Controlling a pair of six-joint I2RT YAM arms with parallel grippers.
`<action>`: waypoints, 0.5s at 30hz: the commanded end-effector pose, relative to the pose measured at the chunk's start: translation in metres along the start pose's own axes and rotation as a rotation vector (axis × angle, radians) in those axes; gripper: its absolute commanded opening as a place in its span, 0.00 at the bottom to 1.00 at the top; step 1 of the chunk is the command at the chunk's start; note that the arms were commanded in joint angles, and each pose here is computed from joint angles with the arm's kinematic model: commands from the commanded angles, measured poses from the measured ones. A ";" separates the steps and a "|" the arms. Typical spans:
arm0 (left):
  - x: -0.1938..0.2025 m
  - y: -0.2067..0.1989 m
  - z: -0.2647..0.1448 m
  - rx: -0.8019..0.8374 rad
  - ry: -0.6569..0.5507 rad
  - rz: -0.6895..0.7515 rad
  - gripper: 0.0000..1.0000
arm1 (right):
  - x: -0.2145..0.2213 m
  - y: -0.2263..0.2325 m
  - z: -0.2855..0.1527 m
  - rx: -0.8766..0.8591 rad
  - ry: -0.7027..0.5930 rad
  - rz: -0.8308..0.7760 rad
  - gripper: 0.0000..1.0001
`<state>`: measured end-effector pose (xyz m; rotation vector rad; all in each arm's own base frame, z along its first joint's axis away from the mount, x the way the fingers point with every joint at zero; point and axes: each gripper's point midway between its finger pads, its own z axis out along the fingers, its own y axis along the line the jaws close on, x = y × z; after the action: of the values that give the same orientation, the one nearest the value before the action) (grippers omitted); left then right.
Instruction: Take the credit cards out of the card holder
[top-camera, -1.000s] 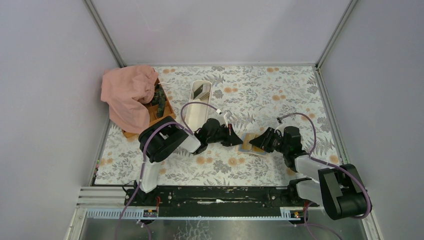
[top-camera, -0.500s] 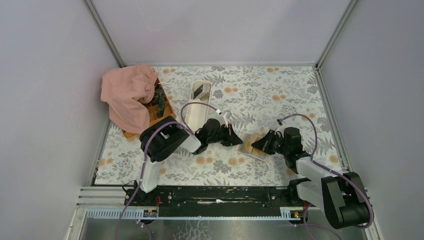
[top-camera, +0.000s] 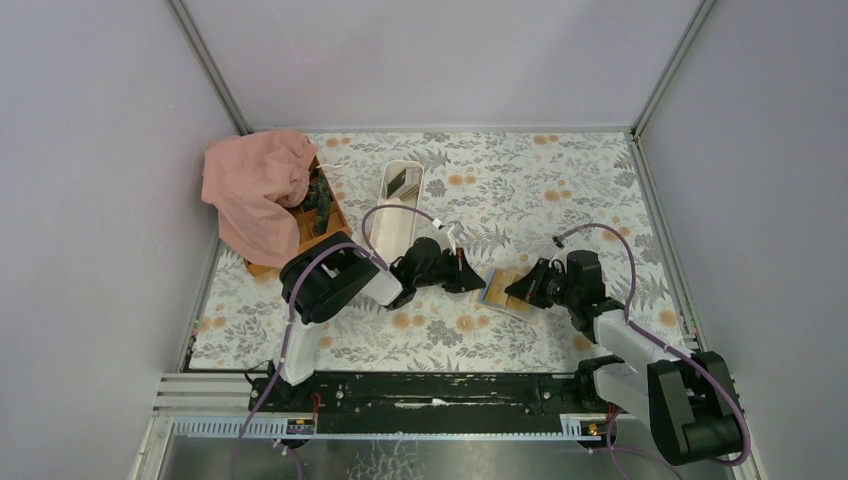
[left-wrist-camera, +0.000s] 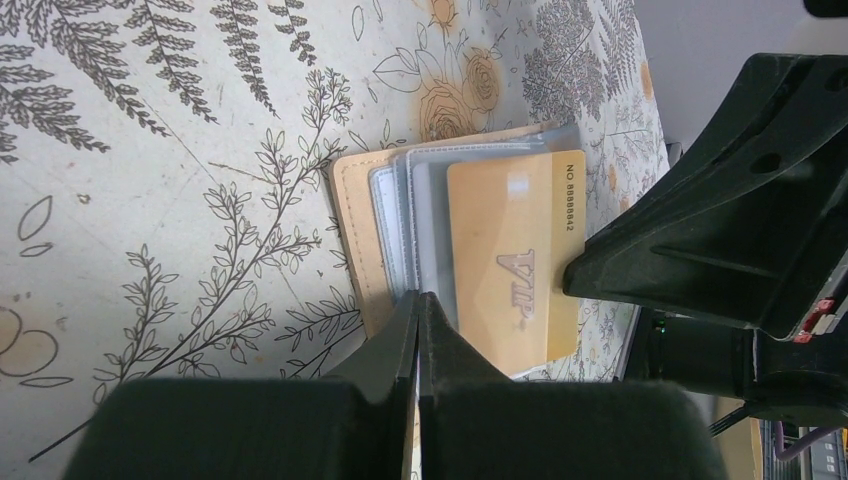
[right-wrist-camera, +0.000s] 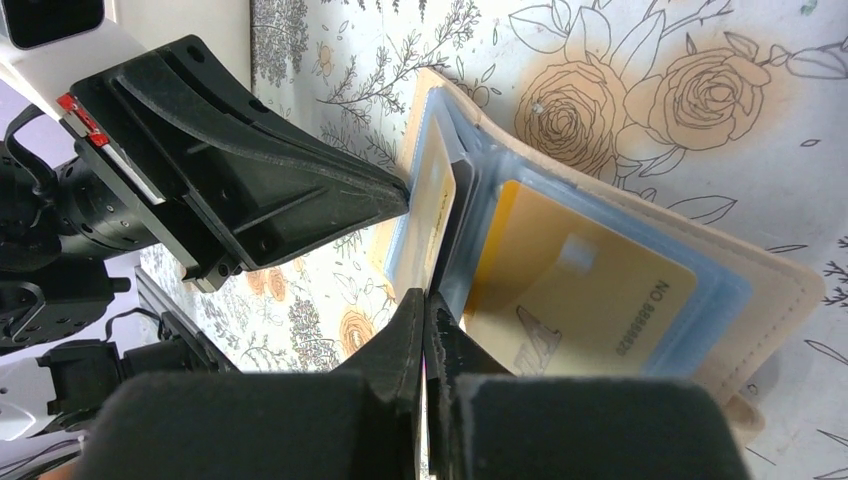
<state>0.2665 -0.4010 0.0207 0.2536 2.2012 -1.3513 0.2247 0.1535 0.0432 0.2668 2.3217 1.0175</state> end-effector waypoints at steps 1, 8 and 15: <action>0.033 0.032 -0.002 -0.100 0.086 -0.024 0.00 | -0.018 0.011 -0.004 0.007 -0.031 -0.080 0.00; 0.030 0.030 -0.001 -0.096 0.078 -0.022 0.00 | -0.016 0.002 -0.017 0.115 0.002 -0.052 0.00; 0.026 0.025 -0.001 -0.085 0.067 -0.018 0.00 | -0.027 -0.008 -0.030 0.198 -0.066 -0.031 0.00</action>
<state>0.2665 -0.4010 0.0207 0.2536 2.2012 -1.3513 0.2212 0.1330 0.0534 0.3088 2.3922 0.8488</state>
